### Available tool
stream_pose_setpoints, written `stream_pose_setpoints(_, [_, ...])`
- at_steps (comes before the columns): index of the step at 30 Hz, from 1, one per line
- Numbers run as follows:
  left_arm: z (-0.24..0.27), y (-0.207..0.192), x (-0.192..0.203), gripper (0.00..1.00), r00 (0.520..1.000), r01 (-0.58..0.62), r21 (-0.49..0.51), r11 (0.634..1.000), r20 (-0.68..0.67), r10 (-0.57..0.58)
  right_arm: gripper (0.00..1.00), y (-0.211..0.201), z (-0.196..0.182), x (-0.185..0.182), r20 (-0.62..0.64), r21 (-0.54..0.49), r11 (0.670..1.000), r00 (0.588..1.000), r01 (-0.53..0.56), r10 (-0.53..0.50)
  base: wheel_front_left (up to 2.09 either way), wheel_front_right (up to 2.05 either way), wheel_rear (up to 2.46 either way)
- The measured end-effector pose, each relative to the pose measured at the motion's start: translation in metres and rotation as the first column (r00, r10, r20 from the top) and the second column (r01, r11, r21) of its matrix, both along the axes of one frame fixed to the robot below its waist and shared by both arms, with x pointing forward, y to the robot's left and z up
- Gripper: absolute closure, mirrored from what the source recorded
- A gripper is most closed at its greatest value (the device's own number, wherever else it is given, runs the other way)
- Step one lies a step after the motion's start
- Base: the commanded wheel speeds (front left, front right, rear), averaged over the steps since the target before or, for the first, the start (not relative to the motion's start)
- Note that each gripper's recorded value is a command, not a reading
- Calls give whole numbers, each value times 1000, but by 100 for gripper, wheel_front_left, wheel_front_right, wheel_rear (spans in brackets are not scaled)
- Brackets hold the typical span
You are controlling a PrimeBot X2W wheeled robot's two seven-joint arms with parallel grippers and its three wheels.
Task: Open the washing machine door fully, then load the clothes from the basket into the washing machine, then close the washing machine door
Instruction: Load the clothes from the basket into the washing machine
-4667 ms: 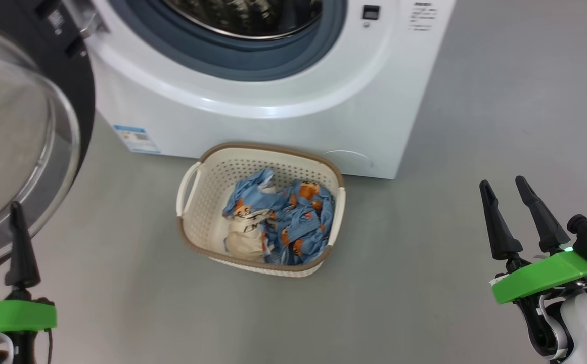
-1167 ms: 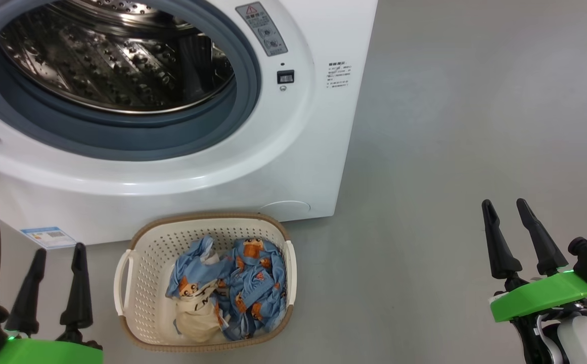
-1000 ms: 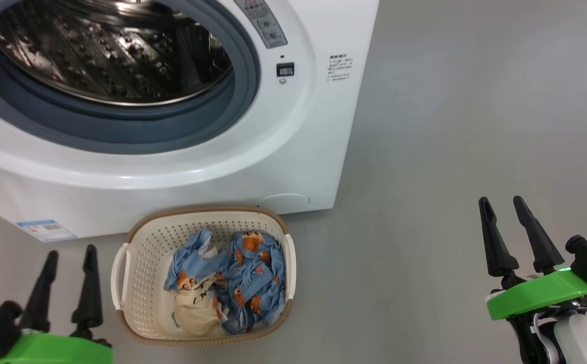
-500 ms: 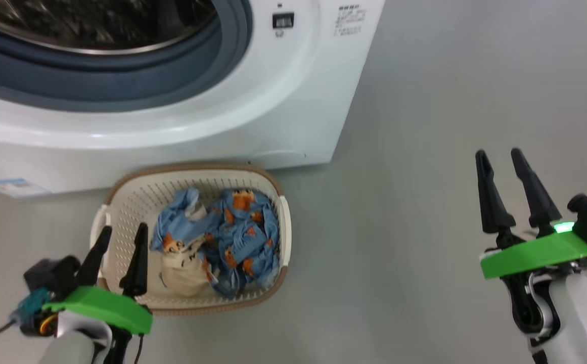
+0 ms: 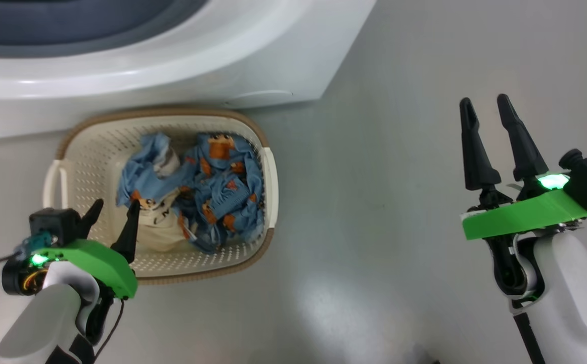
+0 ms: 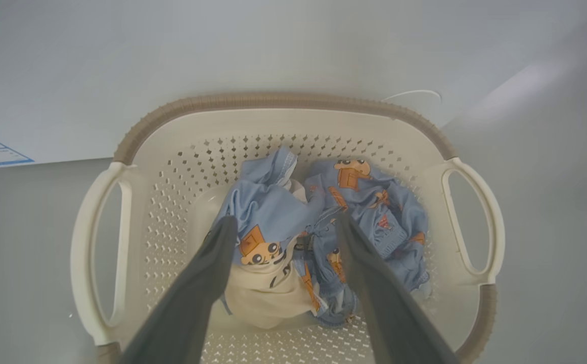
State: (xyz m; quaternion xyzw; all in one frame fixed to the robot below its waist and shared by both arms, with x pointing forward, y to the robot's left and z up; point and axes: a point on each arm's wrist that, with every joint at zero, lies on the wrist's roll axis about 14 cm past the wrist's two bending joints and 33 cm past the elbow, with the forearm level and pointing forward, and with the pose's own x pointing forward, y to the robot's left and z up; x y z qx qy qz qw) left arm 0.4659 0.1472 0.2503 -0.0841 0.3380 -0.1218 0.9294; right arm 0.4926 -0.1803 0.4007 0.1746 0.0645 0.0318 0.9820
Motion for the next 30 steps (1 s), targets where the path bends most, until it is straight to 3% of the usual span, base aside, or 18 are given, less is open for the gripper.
stream_pose_setpoints(5, [-42, -1, -6, 0, 987, 59, 41, 997, -154, -52, 0, 5, -24, 1, -49, 4, 1000, 999, -8, 9, 0, 0, 0])
stream_pose_setpoints(17, [-95, 8, 16, 0, 953, 135, 114, 984, -289, -97, 0, 0, -54, 7, -99, -4, 1000, 995, 8, -9, 0, 0, 0])
stream_pose_setpoints(30, [-127, -2, 29, 0, 922, 191, 129, 973, -363, -133, 0, -11, -66, 6, -123, -28, 999, 992, 32, -35, 0, 0, 0])
